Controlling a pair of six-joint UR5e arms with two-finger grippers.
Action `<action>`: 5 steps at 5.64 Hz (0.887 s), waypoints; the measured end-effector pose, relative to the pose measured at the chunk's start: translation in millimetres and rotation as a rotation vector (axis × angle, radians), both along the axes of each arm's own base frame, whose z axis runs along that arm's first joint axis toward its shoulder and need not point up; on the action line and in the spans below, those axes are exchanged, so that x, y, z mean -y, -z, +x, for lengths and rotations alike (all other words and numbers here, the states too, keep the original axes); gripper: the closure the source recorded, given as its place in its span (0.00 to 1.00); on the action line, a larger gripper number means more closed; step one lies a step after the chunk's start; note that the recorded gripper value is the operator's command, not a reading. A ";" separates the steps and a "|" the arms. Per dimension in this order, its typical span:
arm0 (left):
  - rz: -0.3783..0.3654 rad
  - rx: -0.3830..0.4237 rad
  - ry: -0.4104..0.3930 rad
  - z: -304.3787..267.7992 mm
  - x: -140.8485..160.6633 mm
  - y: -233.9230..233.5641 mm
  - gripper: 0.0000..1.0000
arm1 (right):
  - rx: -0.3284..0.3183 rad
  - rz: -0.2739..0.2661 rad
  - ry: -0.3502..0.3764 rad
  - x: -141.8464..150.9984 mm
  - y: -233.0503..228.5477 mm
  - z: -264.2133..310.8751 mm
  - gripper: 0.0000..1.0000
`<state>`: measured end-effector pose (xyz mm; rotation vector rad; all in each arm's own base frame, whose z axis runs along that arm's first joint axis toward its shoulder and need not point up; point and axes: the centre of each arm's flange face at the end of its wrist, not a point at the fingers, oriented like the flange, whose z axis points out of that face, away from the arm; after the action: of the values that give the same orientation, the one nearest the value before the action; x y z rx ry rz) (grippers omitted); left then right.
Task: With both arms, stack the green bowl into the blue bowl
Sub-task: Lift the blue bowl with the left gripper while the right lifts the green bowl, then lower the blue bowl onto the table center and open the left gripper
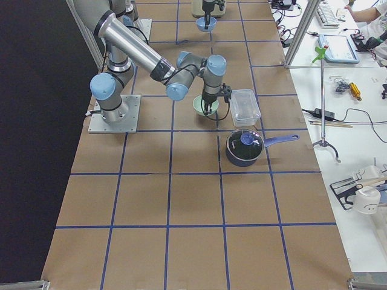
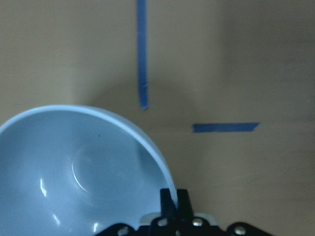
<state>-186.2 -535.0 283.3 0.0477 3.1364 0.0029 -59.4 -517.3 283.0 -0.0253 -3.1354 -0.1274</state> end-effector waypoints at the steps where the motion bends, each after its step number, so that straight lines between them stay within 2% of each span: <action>1: -0.026 -0.004 0.059 -66.0 11.9 -4.9 0.97 | 0.010 0.024 -0.005 13.3 -51.0 -1.6 0.95; 3: -0.047 -0.011 0.205 -180.4 10.9 8.1 0.97 | 0.035 0.066 -0.031 26.0 -153.0 19.1 0.95; 4: -0.039 -0.008 0.254 -211.6 -0.5 17.5 0.94 | 0.049 0.058 -0.058 27.0 -185.4 42.2 0.95; 5: -0.023 -0.004 0.275 -225.5 -7.6 28.2 0.91 | 0.066 0.046 -0.073 27.8 -198.2 57.1 0.95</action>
<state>-411.6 -527.4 255.1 0.4777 3.1038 -0.0342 -2.3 -545.0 481.2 0.0946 -3.1930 -0.2045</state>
